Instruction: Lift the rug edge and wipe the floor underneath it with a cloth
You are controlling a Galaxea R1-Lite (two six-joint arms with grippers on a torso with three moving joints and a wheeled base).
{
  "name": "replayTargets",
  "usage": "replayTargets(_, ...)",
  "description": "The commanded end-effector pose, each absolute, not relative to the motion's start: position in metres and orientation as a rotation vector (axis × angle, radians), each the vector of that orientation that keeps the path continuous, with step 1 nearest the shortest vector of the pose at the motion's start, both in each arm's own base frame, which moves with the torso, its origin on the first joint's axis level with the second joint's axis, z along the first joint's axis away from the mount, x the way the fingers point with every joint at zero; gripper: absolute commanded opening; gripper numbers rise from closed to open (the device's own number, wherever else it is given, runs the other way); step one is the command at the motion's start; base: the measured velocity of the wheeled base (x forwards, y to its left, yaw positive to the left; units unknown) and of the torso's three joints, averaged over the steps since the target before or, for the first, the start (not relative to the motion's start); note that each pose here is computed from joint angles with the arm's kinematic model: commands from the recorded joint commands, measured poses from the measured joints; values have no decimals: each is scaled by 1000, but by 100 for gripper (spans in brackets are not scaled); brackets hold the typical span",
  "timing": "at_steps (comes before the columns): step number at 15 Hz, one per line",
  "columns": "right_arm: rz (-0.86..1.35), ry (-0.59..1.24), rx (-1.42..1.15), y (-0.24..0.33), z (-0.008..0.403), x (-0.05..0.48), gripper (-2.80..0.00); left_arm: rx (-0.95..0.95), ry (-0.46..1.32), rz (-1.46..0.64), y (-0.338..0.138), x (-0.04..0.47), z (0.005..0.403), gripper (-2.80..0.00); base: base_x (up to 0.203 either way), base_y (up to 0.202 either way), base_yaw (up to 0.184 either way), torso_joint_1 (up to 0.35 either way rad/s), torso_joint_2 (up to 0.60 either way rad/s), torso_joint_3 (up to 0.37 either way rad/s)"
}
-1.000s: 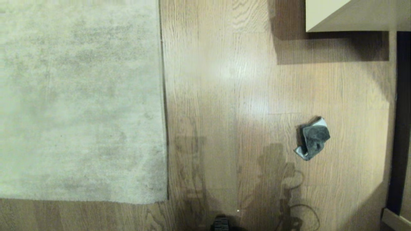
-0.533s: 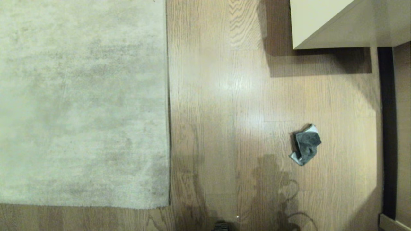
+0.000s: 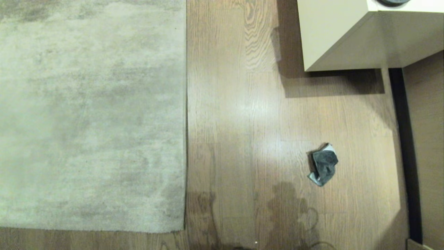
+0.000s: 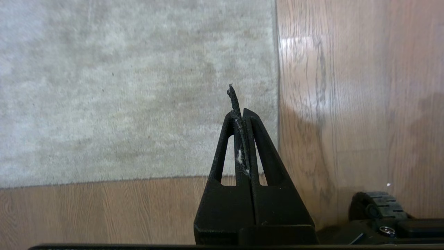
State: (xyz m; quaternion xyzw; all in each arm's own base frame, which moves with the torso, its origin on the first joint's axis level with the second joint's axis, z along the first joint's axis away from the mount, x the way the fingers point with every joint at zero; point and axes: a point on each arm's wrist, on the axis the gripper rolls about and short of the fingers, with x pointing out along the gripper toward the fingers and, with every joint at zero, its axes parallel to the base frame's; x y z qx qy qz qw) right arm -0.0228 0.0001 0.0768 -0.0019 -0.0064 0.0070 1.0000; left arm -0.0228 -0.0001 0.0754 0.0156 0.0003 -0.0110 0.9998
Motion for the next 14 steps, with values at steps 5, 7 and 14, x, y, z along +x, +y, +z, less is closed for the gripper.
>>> replayTargets(5, 15, -12, -5, 0, 77, -23, -280, 43, 1, -23, 0, -23, 75, -280, 0, 0, 0, 6, 2, 205)
replayTargets(7, 15, -12, -5, 0, 77, -23, -280, 48, -1, -23, 0, -23, 75, -280, 0, 0, 0, 2, 2, 204)
replayTargets(14, 15, -12, -5, 0, 77, -23, -280, 46, -1, -23, 0, -23, 75, -280, 0, 0, 0, 4, 3, 201)
